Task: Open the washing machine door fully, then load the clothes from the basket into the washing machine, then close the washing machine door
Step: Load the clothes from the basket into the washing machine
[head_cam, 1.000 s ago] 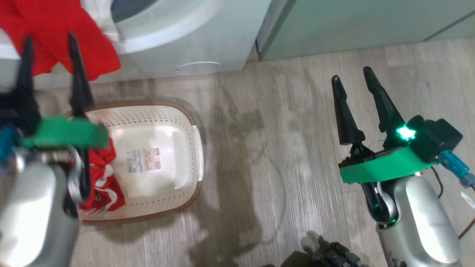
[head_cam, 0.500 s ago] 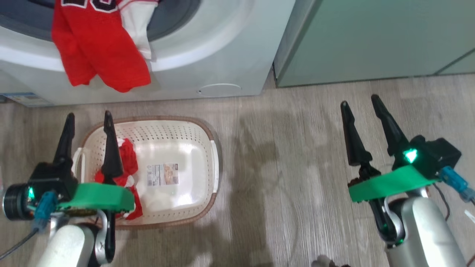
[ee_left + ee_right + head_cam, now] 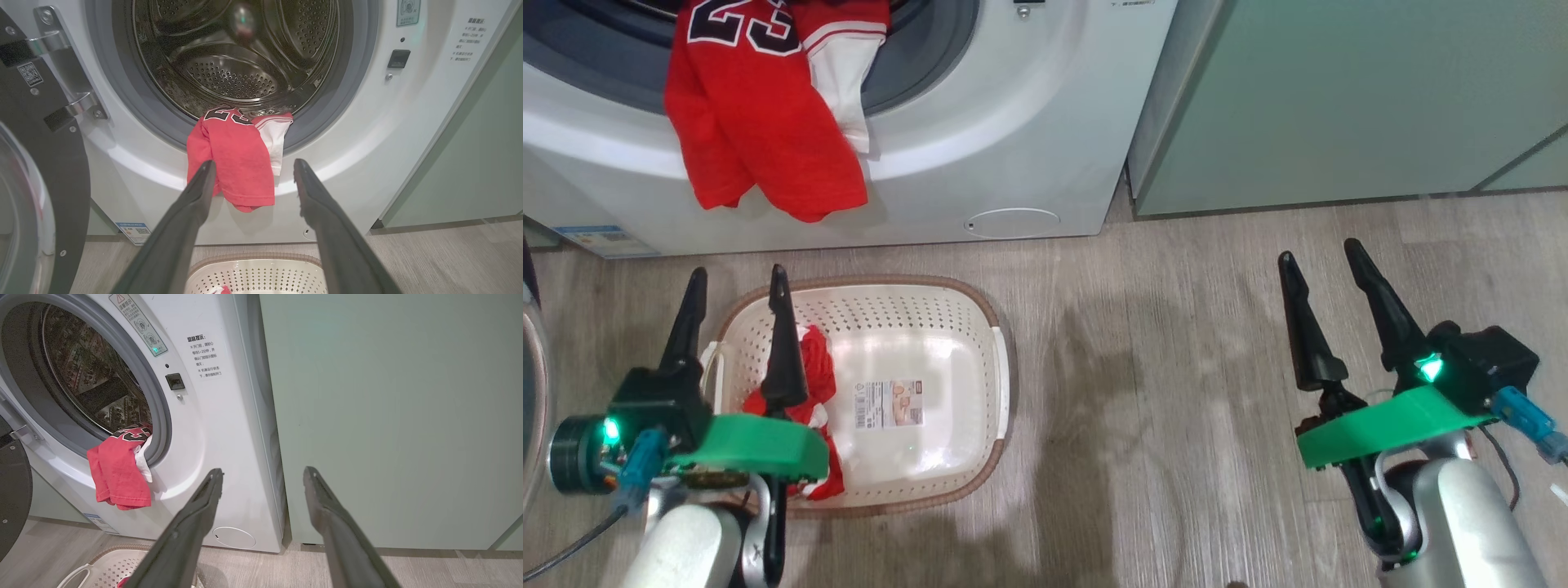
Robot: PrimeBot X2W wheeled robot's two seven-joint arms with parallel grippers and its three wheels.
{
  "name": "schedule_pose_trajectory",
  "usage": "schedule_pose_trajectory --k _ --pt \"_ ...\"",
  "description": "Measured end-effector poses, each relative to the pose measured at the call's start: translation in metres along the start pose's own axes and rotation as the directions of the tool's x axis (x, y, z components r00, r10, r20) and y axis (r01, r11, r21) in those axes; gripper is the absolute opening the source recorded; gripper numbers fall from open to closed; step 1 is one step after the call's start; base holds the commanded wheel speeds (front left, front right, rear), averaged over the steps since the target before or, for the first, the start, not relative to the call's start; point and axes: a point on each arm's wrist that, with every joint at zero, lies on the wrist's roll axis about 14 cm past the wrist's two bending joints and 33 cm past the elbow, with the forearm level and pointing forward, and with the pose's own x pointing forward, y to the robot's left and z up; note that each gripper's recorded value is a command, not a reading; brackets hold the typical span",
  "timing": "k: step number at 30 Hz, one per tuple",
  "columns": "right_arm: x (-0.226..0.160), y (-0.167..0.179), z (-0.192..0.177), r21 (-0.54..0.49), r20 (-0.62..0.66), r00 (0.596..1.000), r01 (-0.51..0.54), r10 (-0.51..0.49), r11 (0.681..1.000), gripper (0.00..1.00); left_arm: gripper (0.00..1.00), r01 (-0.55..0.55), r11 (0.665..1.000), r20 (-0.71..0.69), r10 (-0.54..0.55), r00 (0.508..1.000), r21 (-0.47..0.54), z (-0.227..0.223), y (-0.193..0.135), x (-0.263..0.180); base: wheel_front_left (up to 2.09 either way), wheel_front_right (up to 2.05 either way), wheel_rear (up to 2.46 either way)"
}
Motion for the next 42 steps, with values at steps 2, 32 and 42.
schedule_pose_trajectory --k 2,32,42 --pt "0.0 0.0 0.001 0.0 0.002 1.0 -0.001 0.001 1.0 1.0 1.0 0.001 1.0 -0.002 -0.001 1.0 -0.001 0.0 0.0 0.0 0.0 0.0 0.0" --pt "0.025 -0.013 -0.039 0.028 -0.067 0.997 0.028 -0.026 0.999 1.0 1.0 0.044 0.99 -0.434 -0.099 0.895 -0.135 -0.126 -0.007 0.104 0.0 0.0 0.0" --pt "0.027 -0.025 -0.053 0.029 -0.089 0.994 0.061 -0.059 0.998 1.0 1.0 0.012 0.994 -0.499 -0.066 0.864 -0.111 -0.147 0.009 0.144 0.0 0.0 0.0"
